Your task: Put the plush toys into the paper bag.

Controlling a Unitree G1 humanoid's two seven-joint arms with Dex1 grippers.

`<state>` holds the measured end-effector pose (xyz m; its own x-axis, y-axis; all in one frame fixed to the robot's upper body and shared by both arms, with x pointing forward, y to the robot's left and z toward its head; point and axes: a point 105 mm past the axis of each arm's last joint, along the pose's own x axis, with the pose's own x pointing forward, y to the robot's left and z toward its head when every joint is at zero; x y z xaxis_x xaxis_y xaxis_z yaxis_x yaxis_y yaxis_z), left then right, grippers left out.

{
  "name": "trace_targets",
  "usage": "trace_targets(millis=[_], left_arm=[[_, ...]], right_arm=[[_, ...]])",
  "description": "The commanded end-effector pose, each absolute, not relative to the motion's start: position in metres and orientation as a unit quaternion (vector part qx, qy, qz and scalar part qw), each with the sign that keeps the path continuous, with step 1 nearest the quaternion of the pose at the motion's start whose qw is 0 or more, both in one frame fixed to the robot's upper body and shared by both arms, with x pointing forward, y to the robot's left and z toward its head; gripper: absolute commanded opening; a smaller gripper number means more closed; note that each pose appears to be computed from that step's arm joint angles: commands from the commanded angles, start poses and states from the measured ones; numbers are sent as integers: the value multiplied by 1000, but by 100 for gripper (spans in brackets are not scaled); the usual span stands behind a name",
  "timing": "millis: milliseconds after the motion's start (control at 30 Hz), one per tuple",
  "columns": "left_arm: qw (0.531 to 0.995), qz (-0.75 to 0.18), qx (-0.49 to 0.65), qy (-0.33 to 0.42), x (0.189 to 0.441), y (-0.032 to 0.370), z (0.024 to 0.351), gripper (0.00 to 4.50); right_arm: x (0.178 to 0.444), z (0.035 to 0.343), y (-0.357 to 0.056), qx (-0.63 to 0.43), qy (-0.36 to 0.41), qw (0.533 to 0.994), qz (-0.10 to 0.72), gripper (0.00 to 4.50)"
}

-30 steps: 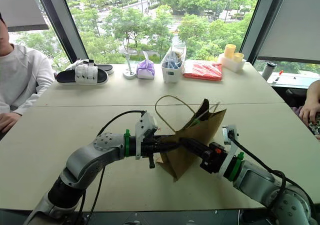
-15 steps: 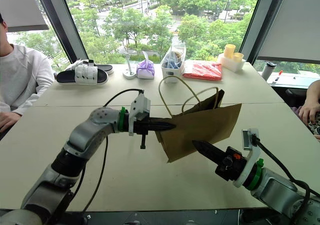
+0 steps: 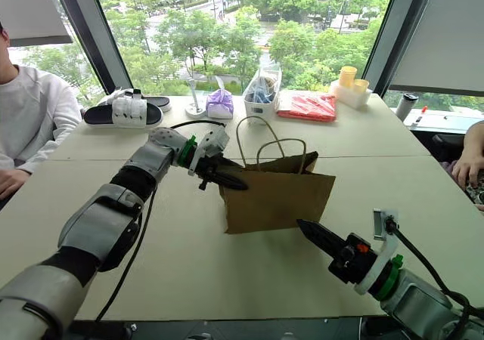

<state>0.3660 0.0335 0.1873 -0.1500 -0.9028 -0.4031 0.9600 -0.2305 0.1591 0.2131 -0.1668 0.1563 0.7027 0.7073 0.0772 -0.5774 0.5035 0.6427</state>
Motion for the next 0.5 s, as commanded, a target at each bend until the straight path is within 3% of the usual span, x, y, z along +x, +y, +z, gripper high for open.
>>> trace_targets(millis=[33,67,100,133,300,500], left_arm=[[615,-752,235,45,370,34,196,338],[618,-750,231,37,371,33,199,370],[630,-739,237,33,374,35,200,433],[640,-728,244,41,378,42,200,443],[682,-707,185,27,373,85,211,443],[775,-628,66,36,331,129,198,443]], right_arm=[[211,165,-161,319,81,862,385,0],[212,165,-161,319,81,862,385,0],[212,165,-161,317,83,862,387,0],[212,164,-160,312,87,862,390,0],[210,164,-157,306,96,857,403,0],[213,162,-158,299,108,853,414,0]])
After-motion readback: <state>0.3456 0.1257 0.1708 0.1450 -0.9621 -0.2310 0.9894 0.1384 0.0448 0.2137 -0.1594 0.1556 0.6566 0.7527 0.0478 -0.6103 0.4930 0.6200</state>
